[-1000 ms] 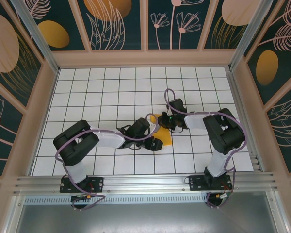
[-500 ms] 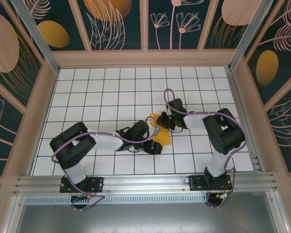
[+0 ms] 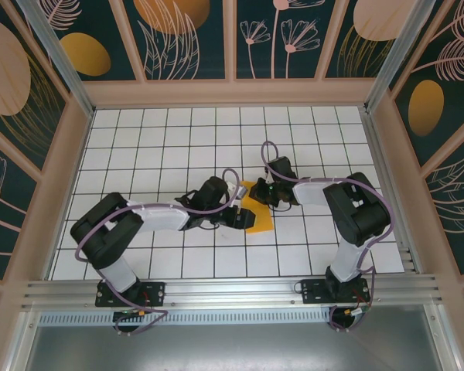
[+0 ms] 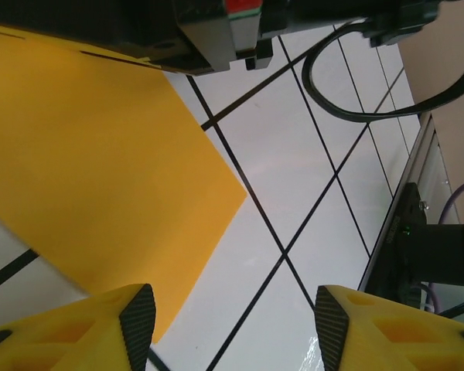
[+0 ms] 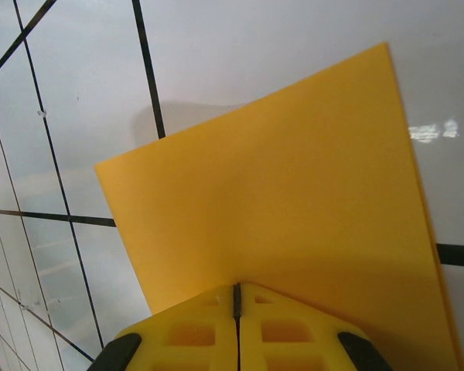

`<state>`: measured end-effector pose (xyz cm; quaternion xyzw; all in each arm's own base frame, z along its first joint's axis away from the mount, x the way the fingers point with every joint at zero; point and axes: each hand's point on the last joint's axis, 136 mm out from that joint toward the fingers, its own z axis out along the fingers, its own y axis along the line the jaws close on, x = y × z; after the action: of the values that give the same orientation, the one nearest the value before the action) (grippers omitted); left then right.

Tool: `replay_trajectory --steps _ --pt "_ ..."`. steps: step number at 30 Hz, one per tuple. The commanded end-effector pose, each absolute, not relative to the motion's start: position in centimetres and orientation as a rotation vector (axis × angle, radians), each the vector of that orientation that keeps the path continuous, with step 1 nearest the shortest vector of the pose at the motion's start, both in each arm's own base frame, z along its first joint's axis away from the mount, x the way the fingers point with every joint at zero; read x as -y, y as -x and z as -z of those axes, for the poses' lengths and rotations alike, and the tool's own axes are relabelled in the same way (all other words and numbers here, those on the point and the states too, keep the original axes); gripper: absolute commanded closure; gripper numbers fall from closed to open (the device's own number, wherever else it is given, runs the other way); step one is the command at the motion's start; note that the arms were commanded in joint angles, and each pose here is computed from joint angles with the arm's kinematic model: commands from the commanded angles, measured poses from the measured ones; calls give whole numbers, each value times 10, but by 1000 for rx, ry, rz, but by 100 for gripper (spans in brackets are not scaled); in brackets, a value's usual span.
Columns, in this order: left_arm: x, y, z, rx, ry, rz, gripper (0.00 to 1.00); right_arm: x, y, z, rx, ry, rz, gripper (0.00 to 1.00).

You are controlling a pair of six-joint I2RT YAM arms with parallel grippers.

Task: Fold a paper plane with a square sheet of paper (fold left side to right side)
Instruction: First fold the square sheet of paper in half at the center of the table, then hold the square sheet of paper at the center of the table.

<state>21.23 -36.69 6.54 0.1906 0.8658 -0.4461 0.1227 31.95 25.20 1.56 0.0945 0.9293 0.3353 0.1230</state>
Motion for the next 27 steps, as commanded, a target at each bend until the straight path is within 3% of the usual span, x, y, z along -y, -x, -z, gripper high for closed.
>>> replay_trajectory --steps 1,12,19,21,24,27 --pt "384 -215 -66 -2499 -584 1381 41 -233 -290 22 -2876 -343 -809 93" --pt "386 -216 -37 -2576 -566 1356 43 -241 -295 13 -2858 -305 -855 92" --pt "380 -214 -22 -2632 -558 1297 43 -252 -313 -24 -2769 -248 -936 88" --pt "378 -213 -18 -2649 -560 1284 43 -251 -323 -44 -2728 -221 -939 85" --pt "377 -211 -13 -2669 -555 1275 43 -239 -338 -81 -2642 -205 -918 70" --pt "377 -212 -13 -2672 -546 1272 43 -214 -343 -111 -2579 -230 -877 61"
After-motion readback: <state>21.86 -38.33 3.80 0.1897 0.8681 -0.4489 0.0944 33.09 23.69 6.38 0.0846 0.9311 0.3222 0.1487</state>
